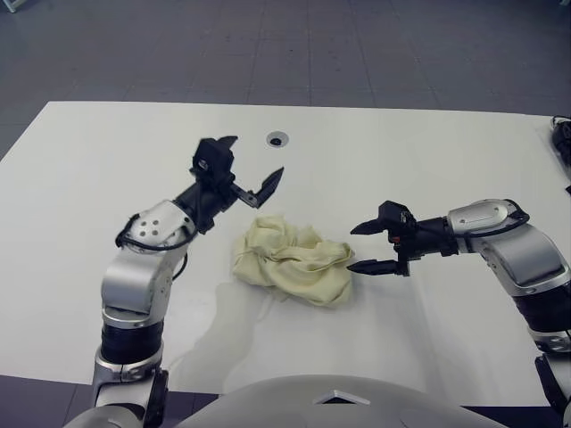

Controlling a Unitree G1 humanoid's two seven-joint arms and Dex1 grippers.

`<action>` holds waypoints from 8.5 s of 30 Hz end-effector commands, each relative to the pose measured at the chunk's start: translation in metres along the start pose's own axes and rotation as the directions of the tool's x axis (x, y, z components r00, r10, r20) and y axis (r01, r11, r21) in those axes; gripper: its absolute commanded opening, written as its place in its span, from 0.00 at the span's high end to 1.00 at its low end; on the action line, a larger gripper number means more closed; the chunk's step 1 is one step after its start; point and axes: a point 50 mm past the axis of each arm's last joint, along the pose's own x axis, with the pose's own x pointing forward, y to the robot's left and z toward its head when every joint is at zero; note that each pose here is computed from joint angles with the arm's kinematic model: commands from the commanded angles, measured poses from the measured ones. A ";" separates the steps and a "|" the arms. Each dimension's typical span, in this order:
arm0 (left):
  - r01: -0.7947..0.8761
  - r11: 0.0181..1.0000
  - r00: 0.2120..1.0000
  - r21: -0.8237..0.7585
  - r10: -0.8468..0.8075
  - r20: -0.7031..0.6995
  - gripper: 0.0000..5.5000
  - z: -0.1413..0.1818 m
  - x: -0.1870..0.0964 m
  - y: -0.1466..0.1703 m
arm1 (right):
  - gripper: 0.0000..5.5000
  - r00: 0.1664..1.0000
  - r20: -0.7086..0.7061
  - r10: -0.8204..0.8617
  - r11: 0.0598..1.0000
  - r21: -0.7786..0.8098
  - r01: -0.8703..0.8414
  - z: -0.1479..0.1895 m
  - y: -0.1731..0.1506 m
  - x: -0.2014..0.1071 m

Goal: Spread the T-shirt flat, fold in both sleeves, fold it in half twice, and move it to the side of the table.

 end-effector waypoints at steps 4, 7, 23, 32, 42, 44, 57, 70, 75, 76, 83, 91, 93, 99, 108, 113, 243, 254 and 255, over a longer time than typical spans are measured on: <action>0.015 1.000 1.000 0.019 -0.016 0.001 0.02 0.011 -0.002 0.004 | 0.42 1.000 -0.001 0.028 0.999 -0.041 -0.029 0.005 -0.001 0.007; 0.024 0.999 1.000 0.026 -0.024 -0.011 0.02 0.009 -0.002 0.004 | 0.50 0.999 -0.015 0.044 0.998 -0.048 -0.045 0.004 0.000 0.006; 0.158 0.975 0.986 0.153 -0.148 -0.078 0.02 0.015 -0.002 0.015 | 0.99 0.997 -0.074 0.026 0.995 -0.098 -0.033 -0.001 -0.006 0.003; 0.568 0.818 0.792 0.086 -0.516 -0.325 0.02 0.003 -0.023 0.023 | 1.00 0.998 -0.059 -0.003 0.995 -0.102 -0.003 0.000 -0.007 0.002; 0.747 0.657 0.621 0.099 -0.637 -0.457 0.11 -0.029 -0.007 -0.001 | 1.00 0.999 -0.027 -0.048 0.992 -0.115 0.044 0.003 -0.010 0.006; 0.777 0.621 0.584 0.105 -0.648 -0.489 0.17 -0.036 -0.008 -0.006 | 1.00 0.998 -0.027 -0.048 0.992 -0.119 0.044 0.004 -0.011 0.005; 0.826 0.555 0.512 0.098 -0.665 -0.543 0.61 -0.050 -0.006 -0.009 | 1.00 0.999 -0.035 -0.042 0.992 -0.123 0.038 0.006 -0.014 0.000; 0.832 0.546 0.497 0.096 -0.657 -0.567 1.00 -0.049 -0.003 -0.002 | 1.00 0.998 -0.027 -0.048 0.991 -0.127 0.044 0.008 -0.016 0.001; 0.792 0.596 0.572 0.134 -0.647 -0.504 1.00 -0.032 0.011 0.007 | 1.00 0.998 -0.007 -0.069 0.988 -0.139 0.067 0.019 -0.023 -0.012; 0.768 0.622 0.607 0.156 -0.627 -0.489 1.00 -0.025 0.018 0.014 | 1.00 0.996 0.012 -0.092 0.986 -0.141 0.092 0.025 -0.028 -0.017; 0.500 0.761 0.846 0.413 -0.328 -0.420 1.00 0.025 0.080 0.077 | 1.00 0.903 0.126 -0.412 0.885 -0.179 0.429 0.074 -0.091 -0.056; 0.183 0.625 0.937 0.759 0.124 -0.328 1.00 0.065 0.130 0.111 | 1.00 0.541 0.233 -0.808 0.527 -0.128 0.840 0.132 -0.148 -0.075; 0.095 0.545 0.940 0.833 0.227 -0.255 1.00 0.078 0.135 0.115 | 1.00 0.432 0.264 -0.862 0.412 -0.130 0.902 0.145 -0.151 -0.081; -0.048 0.375 0.925 0.926 0.366 -0.100 1.00 0.105 0.140 0.120 | 1.00 0.126 0.318 -0.940 0.095 -0.112 0.989 0.167 -0.153 -0.102; -0.137 0.011 0.893 0.991 0.434 0.119 1.00 0.140 0.135 0.125 | 1.00 -0.057 0.416 -0.907 -0.118 -0.124 0.985 0.183 -0.147 -0.127; 0.188 0.103 0.960 0.977 0.193 -0.205 1.00 0.038 0.103 0.107 | 1.00 0.314 0.390 -0.865 0.219 -0.270 0.938 0.126 -0.139 -0.093; 0.418 0.854 0.760 0.309 -0.142 -0.635 0.02 -0.080 0.138 0.019 | 0.02 0.777 -0.137 -0.614 0.770 -0.321 0.552 0.010 -0.111 0.035; 0.263 0.935 0.723 0.238 -0.028 -0.691 0.02 -0.112 0.102 0.053 | 0.02 0.694 -0.186 -0.696 0.709 -0.327 0.624 -0.008 -0.121 0.006; 0.253 0.939 0.722 0.233 -0.023 -0.692 0.02 -0.114 0.100 0.054 | 0.02 0.688 -0.186 -0.702 0.704 -0.326 0.631 -0.008 -0.122 0.004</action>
